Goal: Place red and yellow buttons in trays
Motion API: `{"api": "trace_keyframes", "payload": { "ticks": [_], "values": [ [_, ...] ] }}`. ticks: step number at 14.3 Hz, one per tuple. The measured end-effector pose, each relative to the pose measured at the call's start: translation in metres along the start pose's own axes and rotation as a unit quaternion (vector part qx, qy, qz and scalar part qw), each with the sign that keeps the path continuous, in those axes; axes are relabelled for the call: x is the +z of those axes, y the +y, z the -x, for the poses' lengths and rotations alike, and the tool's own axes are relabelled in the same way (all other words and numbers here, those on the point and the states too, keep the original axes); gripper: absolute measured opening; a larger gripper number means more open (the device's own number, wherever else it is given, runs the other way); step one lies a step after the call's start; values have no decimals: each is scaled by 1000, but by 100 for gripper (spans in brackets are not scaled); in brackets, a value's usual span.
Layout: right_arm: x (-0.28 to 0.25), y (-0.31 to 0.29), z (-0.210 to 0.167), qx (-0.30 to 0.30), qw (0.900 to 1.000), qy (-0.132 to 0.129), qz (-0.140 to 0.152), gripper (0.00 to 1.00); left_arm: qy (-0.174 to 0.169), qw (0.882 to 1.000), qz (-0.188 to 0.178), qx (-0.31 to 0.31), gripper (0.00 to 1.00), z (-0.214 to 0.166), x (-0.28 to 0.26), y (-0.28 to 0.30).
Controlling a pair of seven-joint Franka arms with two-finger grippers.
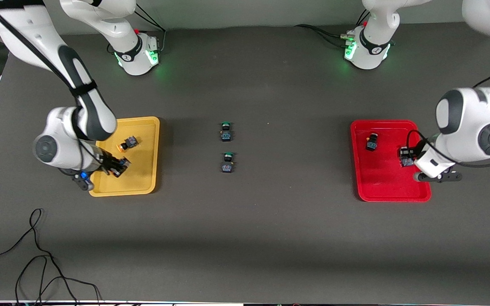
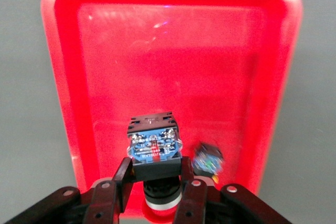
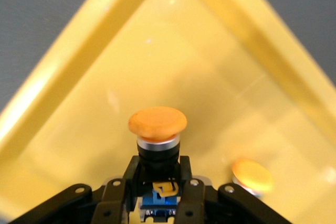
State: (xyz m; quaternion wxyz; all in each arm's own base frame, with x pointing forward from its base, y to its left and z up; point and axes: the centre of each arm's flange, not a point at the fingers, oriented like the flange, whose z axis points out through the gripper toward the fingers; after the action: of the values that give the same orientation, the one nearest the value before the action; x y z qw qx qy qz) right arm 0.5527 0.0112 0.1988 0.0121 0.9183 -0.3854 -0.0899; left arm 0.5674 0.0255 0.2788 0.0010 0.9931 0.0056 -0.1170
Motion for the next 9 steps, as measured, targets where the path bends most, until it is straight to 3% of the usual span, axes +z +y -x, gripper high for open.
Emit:
{"api": "trace_keyframes", "payload": {
  "ticks": [3, 7, 9],
  "values": [
    [8, -9, 2, -6, 1000, 4, -3, 37, 1, 1000, 1, 6, 41, -15, 44, -3],
    [-29, -18, 2, -11, 1000, 8, -12, 77, 1, 1000, 3, 9, 41, -20, 58, 0],
    [-73, -23, 6, -19, 1000, 2, -11, 97, 4, 1000, 2, 11, 58, -21, 52, 1]
  ]
}}
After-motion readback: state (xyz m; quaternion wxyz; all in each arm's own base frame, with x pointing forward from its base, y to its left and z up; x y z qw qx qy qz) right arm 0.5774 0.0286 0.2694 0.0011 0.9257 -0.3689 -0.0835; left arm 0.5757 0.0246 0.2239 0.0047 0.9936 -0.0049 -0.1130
